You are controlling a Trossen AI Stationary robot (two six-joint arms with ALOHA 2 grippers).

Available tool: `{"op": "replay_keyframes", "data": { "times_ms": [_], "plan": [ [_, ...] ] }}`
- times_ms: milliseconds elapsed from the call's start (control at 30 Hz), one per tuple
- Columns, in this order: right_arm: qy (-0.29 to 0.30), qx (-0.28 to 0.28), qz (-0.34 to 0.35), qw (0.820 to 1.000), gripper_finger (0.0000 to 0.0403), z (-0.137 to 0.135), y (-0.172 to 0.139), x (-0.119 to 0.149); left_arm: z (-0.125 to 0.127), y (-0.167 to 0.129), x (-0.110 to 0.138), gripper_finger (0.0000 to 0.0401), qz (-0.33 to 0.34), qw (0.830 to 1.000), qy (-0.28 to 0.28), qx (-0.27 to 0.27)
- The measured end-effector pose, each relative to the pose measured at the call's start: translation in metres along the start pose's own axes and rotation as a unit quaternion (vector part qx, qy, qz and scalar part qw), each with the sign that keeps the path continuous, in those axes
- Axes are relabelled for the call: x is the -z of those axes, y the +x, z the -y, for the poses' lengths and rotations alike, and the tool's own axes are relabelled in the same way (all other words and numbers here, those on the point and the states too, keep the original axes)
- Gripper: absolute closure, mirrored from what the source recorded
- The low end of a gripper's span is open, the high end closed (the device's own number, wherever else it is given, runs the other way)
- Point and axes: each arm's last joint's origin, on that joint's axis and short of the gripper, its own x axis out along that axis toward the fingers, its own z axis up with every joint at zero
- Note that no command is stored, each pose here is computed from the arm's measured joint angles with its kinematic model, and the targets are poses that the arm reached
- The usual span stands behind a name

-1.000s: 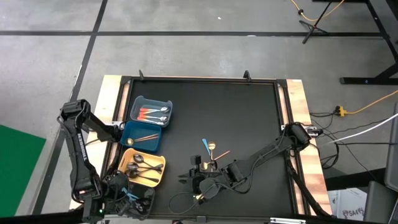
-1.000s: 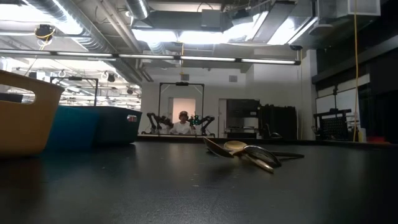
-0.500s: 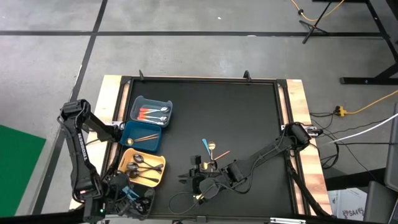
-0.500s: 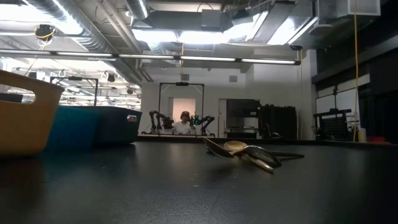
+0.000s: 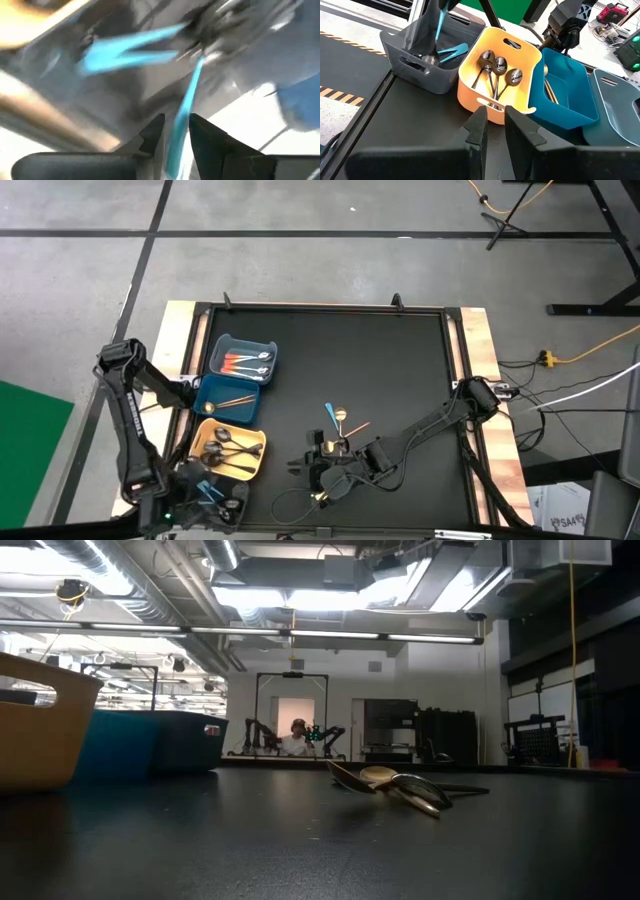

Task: Sort silverware by color (type)
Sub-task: Put the blue spoon into the black bin

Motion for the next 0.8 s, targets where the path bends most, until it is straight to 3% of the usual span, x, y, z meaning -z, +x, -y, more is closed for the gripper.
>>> {"op": "replay_keyframes", "data": {
  "times_ms": [133,300,533,800],
  "plan": [
    [0.0,0.0,-0.001,1.0,0.0347,0.0,0.0,0.0,-0.001,0.0,0.0,0.0319,-0.037,0.999,0.002,-0.025],
    [-0.002,0.007,-0.004,1.0,0.0347,0.0,0.0,0.001,-0.002,0.001,-0.003,0.0319,-0.033,0.999,0.005,-0.037],
    [0.022,0.027,-0.022,0.999,0.0347,0.003,0.001,0.005,0.001,0.001,-0.01,0.0319,0.019,1.0,0.001,-0.011],
    [0.052,0.051,-0.103,0.992,0.0347,0.013,0.003,0.022,0.008,0.001,-0.023,0.0319,0.091,0.996,0.008,0.024]
  ]
}}
